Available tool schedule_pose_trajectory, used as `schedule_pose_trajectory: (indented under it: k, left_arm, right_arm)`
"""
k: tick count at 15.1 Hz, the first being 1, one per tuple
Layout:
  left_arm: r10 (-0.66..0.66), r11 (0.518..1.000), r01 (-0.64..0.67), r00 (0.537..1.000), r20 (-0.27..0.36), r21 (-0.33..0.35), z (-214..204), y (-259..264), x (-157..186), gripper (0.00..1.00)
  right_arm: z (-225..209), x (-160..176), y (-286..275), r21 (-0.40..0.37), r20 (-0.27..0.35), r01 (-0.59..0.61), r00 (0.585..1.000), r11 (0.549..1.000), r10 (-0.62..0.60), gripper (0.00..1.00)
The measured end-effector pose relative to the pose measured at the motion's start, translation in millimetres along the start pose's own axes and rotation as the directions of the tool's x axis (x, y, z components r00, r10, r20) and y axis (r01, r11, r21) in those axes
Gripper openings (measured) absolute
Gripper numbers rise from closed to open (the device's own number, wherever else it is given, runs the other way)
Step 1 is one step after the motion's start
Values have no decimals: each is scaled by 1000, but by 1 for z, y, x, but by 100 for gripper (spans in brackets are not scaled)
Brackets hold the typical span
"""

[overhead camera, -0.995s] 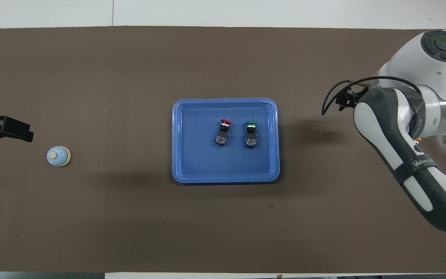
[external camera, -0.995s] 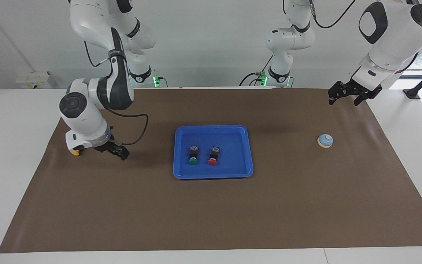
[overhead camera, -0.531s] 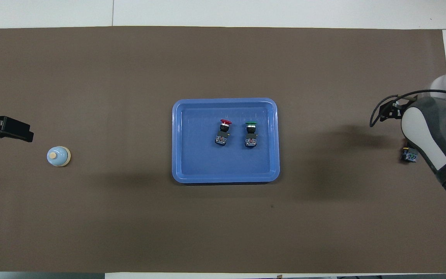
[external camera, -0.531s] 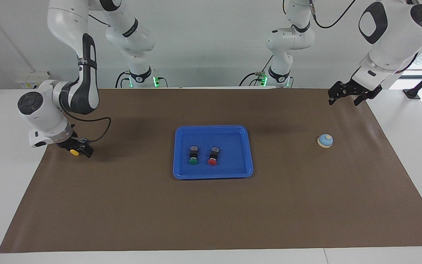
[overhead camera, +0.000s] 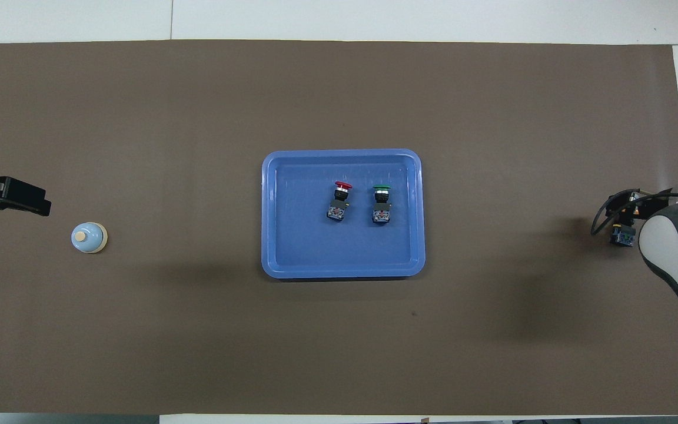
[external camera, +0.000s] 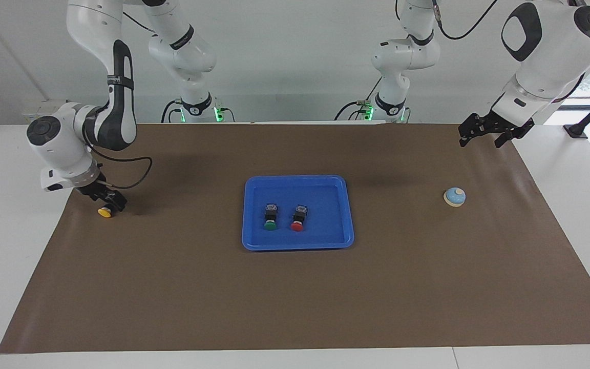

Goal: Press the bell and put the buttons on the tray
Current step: 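Reach the right gripper to the yellow-capped button and grasp it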

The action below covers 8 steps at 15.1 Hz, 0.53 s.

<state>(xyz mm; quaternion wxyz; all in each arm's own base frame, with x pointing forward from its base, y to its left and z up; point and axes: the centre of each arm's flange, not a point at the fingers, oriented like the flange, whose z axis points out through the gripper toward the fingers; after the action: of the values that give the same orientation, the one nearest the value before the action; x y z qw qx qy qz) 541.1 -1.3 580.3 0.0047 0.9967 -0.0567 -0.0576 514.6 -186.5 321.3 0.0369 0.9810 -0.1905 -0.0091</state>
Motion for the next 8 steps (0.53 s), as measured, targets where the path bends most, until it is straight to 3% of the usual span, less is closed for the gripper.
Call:
schedule_pose_trajectory:
  k: [4,8]
  left_arm:
    - [0,1000,0,1000,0,0,0,0,0,100]
    - [0,1000,0,1000,0,0,0,0,0,100]
  right_arm:
    - [27,-18,22,14,-70,6,998,1000,-5,100]
    - [26,-21,-9,24,-101,36,994,999,-33,100]
